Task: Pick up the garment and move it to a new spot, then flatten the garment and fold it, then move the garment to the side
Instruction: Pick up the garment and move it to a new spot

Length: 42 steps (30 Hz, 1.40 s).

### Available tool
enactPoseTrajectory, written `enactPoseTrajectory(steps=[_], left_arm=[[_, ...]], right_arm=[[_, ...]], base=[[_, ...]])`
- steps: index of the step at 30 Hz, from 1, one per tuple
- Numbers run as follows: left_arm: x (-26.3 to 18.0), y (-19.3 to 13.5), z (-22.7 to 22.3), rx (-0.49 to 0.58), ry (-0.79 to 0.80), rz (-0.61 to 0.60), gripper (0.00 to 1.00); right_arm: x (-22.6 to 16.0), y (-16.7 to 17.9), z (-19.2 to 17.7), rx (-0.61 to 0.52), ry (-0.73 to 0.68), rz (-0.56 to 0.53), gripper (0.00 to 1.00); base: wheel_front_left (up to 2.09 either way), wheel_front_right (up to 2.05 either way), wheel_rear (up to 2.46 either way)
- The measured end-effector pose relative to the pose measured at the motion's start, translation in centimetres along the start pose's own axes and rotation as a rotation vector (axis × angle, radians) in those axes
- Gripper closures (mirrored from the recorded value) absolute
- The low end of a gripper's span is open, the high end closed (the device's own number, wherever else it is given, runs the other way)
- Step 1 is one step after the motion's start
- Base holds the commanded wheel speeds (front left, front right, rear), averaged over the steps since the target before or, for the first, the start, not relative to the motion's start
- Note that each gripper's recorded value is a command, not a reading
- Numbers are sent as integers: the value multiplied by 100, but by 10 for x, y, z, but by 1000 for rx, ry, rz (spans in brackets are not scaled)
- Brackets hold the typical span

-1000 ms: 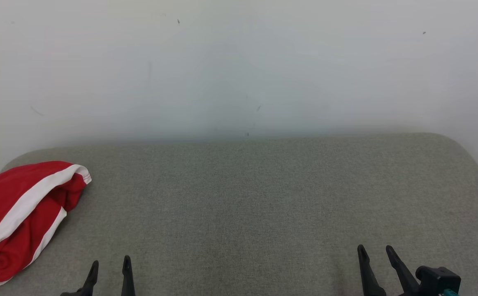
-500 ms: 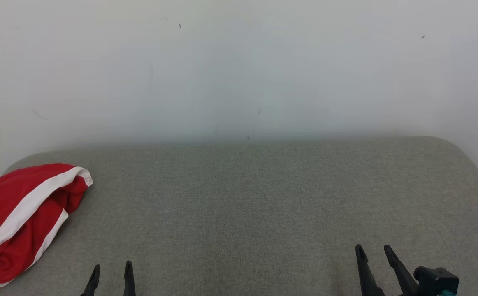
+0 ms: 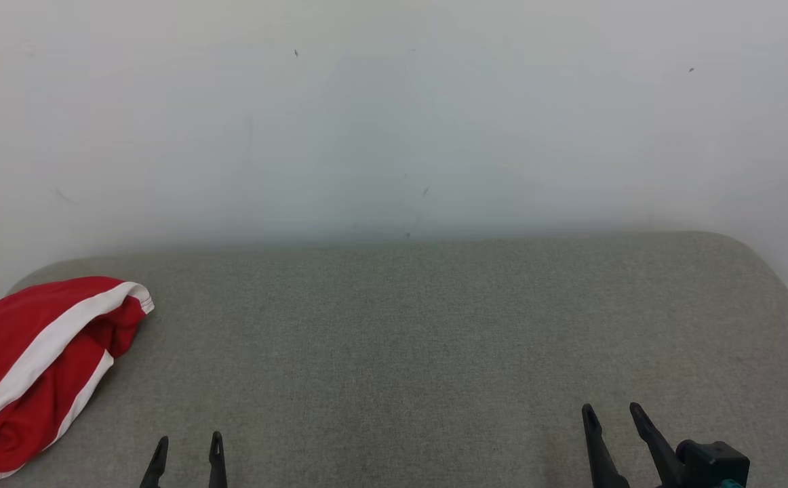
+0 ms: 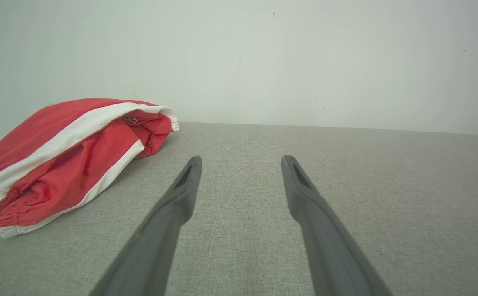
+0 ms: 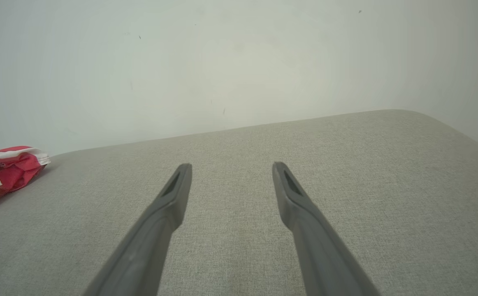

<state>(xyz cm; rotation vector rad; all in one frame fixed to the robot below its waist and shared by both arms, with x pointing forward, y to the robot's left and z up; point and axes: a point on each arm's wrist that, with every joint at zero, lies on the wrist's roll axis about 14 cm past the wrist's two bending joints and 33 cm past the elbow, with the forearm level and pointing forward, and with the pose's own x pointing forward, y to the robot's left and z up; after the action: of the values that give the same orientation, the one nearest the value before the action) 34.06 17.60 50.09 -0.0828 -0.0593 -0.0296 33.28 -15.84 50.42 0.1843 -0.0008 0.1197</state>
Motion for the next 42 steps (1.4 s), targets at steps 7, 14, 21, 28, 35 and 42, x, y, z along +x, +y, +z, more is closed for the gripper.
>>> enactPoseTrajectory(steps=[7,14,21,28,35,42], left_arm=[[0,1,-1,3,2,7,0],[-1,2,-3,-4,8,9,0],[-5,8,-7,-10,20,29,0],[-18,33,-9,-31,36,117,0],[-45,70,-14,-60,78,236,0],[-89,124,4,-43,37,409,0]], right_arm=[[0,1,0,-2,1,3,0],[0,2,-1,-2,4,6,0],[3,7,-4,-3,14,22,0],[14,29,-13,66,44,88,0],[28,63,-23,53,95,193,0],[42,115,-36,25,150,350,0]], base=[[0,0,0],[0,0,0],[0,0,0],[0,0,0],[0,0,0],[0,0,0]])
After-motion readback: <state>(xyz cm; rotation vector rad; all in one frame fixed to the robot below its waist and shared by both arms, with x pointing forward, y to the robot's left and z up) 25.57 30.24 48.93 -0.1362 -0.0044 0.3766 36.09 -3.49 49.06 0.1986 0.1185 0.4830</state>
